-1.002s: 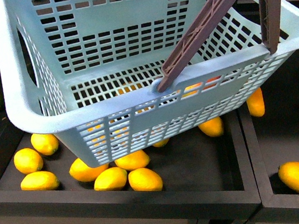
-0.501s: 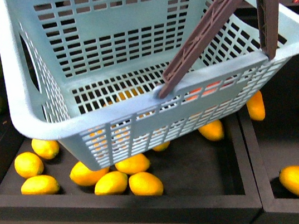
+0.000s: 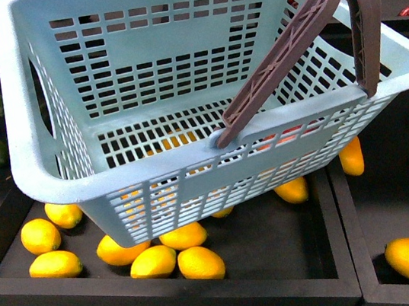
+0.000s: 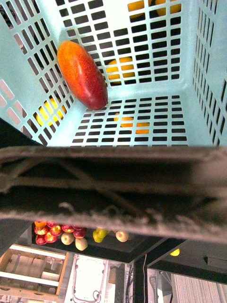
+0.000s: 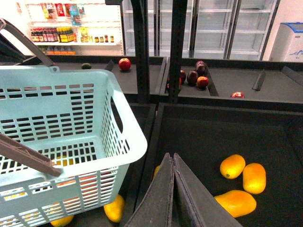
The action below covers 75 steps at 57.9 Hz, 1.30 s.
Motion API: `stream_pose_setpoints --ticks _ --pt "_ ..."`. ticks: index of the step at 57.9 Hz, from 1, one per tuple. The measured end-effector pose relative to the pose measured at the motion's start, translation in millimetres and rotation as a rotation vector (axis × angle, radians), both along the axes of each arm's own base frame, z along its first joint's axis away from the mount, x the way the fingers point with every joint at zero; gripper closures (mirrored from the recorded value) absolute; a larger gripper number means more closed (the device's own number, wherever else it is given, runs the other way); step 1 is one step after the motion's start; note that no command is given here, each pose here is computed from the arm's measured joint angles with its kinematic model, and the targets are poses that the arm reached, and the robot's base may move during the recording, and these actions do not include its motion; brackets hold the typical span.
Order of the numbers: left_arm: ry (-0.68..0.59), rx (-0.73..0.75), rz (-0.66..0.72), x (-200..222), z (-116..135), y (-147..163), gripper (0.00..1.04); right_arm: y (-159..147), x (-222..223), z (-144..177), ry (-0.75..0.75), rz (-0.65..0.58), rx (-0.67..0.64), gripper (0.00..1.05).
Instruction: Pick mango and avocado into basket
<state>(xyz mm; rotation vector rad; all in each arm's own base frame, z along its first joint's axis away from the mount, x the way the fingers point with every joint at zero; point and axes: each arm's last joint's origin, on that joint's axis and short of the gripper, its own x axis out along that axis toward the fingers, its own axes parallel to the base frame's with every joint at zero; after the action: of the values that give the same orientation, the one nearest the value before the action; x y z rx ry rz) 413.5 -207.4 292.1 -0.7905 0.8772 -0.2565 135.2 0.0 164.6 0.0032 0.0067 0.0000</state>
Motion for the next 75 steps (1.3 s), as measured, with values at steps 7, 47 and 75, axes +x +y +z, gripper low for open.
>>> stream_pose_setpoints --ticks 7,47,75 --pt "0.0 0.0 0.0 0 0 0 0.99 0 -5 2 -0.006 0.0 0.0 1.02" --pt "0.0 0.0 0.0 0 0 0 0.99 0 -24 4 -0.016 0.0 0.0 1.02" --pt "-0.003 -0.001 0.001 0 1 0 0.99 0 -38 1 -0.009 0.0 0.0 1.02"
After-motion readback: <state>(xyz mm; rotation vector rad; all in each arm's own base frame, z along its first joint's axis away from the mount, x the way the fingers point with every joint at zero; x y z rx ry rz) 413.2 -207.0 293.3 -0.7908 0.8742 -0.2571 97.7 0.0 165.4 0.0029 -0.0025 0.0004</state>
